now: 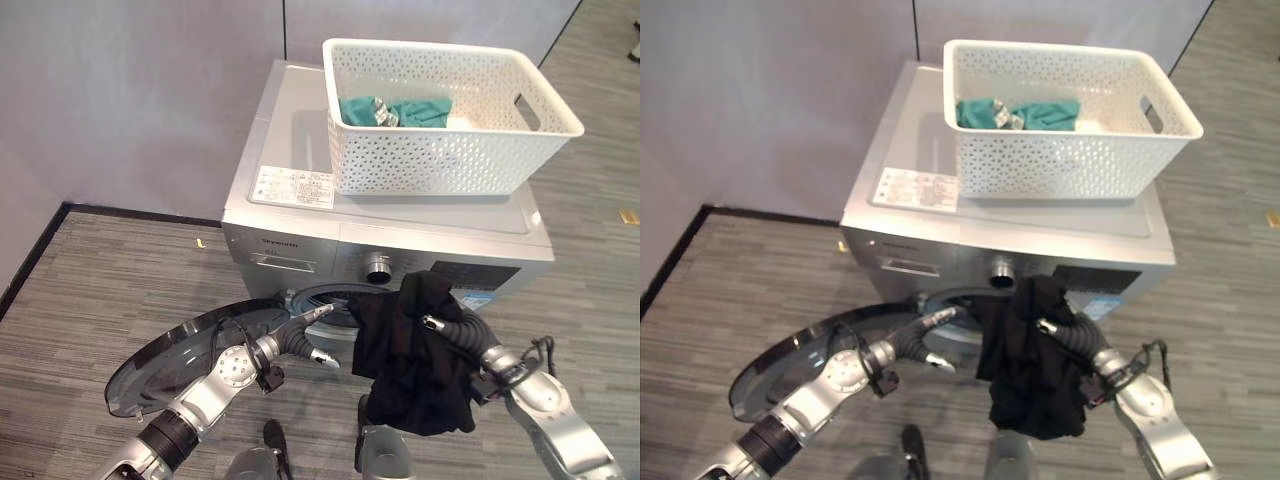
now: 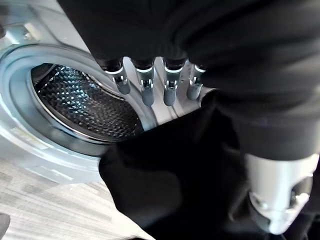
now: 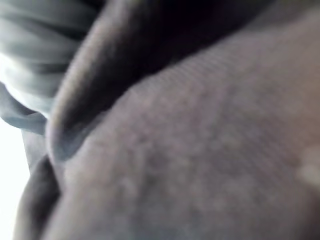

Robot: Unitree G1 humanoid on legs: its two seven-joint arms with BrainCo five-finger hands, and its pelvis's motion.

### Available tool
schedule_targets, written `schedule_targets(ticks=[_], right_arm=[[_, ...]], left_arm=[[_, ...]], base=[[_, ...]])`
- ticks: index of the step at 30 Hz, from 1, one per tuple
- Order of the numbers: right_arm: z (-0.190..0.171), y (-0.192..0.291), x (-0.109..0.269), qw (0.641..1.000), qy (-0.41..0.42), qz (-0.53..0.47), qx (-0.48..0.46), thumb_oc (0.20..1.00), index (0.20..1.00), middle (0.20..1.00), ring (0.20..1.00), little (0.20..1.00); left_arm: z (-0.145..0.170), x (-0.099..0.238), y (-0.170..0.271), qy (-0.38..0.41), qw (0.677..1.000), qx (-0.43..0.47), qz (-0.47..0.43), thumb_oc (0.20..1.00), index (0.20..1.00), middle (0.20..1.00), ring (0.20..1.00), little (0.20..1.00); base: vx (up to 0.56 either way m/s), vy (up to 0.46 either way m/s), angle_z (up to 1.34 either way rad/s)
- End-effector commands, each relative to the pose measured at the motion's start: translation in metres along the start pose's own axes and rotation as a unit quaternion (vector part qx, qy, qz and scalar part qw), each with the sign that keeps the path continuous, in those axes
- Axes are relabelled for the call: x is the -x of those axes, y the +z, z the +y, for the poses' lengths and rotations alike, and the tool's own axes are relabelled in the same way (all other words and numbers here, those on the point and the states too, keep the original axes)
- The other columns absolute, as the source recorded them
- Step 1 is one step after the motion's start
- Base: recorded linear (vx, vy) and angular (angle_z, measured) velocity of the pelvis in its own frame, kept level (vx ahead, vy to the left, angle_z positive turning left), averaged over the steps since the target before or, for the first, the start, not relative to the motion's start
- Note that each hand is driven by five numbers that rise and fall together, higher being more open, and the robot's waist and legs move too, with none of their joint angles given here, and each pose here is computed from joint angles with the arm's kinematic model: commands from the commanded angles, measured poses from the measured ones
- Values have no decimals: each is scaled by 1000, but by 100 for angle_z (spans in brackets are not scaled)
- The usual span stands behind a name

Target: Grab the laundry basket,head to the washer,open it,put in the laundry and shut it.

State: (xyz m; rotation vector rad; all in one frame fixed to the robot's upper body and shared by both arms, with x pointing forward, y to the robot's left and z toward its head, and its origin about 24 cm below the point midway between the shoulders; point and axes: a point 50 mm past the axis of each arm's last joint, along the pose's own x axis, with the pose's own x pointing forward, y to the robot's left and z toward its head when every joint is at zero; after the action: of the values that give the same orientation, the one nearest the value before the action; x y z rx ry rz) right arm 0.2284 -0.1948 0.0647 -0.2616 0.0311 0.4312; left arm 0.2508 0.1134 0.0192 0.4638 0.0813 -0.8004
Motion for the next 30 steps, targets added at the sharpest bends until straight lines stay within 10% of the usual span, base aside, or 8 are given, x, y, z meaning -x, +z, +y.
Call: schedule_targets(ticks=[1, 29, 30], right_arm=[[-9, 21, -8, 998, -9, -57, -4, 200, 200, 200, 200, 200], [82, -9, -55, 971, 75, -13, -227, 200, 200, 200, 200, 200], [84, -10, -56, 970, 76, -12, -230, 200, 200, 200, 200, 200]], left_arm=[[-10, 4, 1, -13, 998, 52, -14, 1000, 1000, 1000, 1000, 1000], [-71, -82, 46, -116, 991, 55, -34, 1000, 1000, 1000, 1000, 1000], [-70, -84, 49, -108, 992, 51, -41, 347, 347, 347, 347, 347]], base=[[95, -103, -46], [-25, -23, 16], [-32, 17, 8]])
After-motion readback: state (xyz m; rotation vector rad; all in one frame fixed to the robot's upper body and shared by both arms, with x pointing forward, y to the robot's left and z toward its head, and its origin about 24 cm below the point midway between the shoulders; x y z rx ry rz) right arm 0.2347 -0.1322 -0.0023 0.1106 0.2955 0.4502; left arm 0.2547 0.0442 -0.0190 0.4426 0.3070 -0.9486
